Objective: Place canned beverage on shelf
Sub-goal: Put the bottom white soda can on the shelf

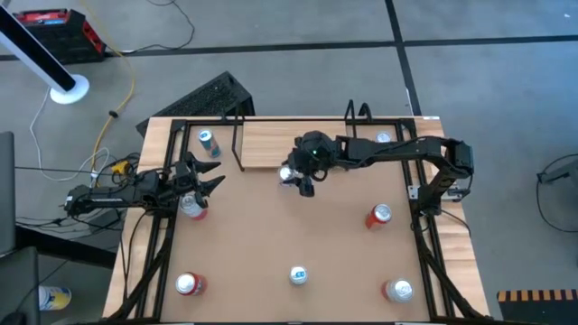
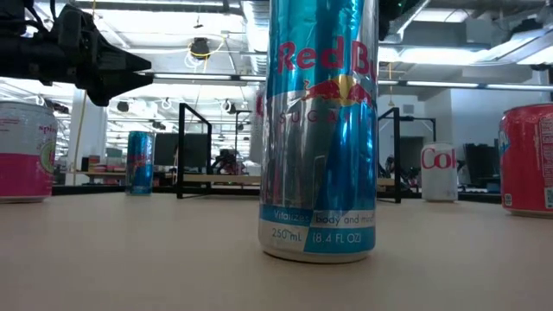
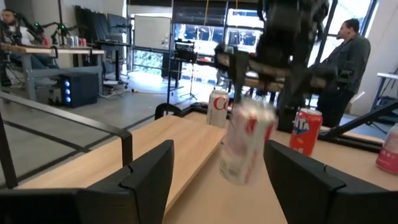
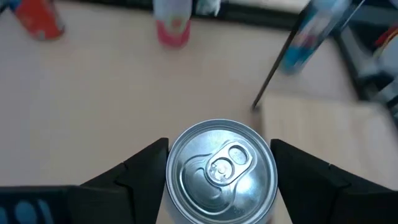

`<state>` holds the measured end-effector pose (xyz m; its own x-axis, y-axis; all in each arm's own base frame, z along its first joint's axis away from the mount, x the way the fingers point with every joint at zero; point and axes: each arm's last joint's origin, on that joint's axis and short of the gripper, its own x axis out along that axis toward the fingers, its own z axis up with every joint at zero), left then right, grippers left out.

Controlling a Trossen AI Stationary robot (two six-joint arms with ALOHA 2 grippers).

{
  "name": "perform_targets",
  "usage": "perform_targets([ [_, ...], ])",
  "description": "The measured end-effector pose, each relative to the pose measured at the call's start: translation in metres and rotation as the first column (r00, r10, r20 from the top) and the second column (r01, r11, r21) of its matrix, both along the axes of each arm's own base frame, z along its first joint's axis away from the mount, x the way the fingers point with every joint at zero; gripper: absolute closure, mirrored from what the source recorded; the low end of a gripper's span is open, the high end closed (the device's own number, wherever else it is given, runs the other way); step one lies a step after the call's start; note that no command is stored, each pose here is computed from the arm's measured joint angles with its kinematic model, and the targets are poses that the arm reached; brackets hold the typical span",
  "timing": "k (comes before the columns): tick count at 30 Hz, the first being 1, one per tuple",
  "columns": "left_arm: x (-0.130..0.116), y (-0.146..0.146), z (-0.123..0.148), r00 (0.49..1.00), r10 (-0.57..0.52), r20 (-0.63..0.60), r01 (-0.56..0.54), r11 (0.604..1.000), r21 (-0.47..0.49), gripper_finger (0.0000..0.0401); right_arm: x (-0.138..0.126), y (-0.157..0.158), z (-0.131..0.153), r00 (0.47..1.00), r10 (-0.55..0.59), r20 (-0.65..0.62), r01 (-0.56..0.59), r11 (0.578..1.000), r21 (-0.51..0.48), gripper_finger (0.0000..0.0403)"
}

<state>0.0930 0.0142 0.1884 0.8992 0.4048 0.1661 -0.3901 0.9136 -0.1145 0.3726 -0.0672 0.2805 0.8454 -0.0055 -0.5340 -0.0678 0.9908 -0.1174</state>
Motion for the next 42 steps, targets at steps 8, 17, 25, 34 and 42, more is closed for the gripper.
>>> perform_targets([
  [8, 0.000, 0.000, 0.000, 1.000, -0.002, 0.006, 0.002, 1.000, -0.014, 0.0167, 0.003, -0.037, 0.033, 0.985, -0.080, 0.154, 0.087, 0.995, -0.042, 0.0121],
  [17, 0.000, 0.000, 0.000, 1.000, -0.006, 0.012, 0.006, 1.000, -0.023, 0.0167, 0.041, -0.090, 0.027, 0.976, -0.153, 0.156, 0.156, 0.988, -0.007, 0.0121],
  [25, 0.000, 0.000, 0.000, 1.000, -0.013, 0.012, 0.013, 1.000, -0.022, 0.0167, 0.087, -0.123, 0.023, 0.985, -0.122, 0.124, 0.120, 0.992, 0.028, 0.0121],
  [34, 0.000, 0.000, 0.000, 1.000, -0.012, 0.009, 0.012, 1.000, -0.022, 0.0167, 0.106, -0.156, 0.010, 0.984, -0.164, 0.067, 0.162, 0.986, 0.042, 0.0121],
  [42, 0.000, 0.000, 0.000, 1.000, -0.011, 0.006, 0.012, 1.000, -0.021, 0.0167, 0.100, -0.187, -0.001, 0.971, -0.234, 0.051, 0.230, 0.970, 0.074, 0.0121],
])
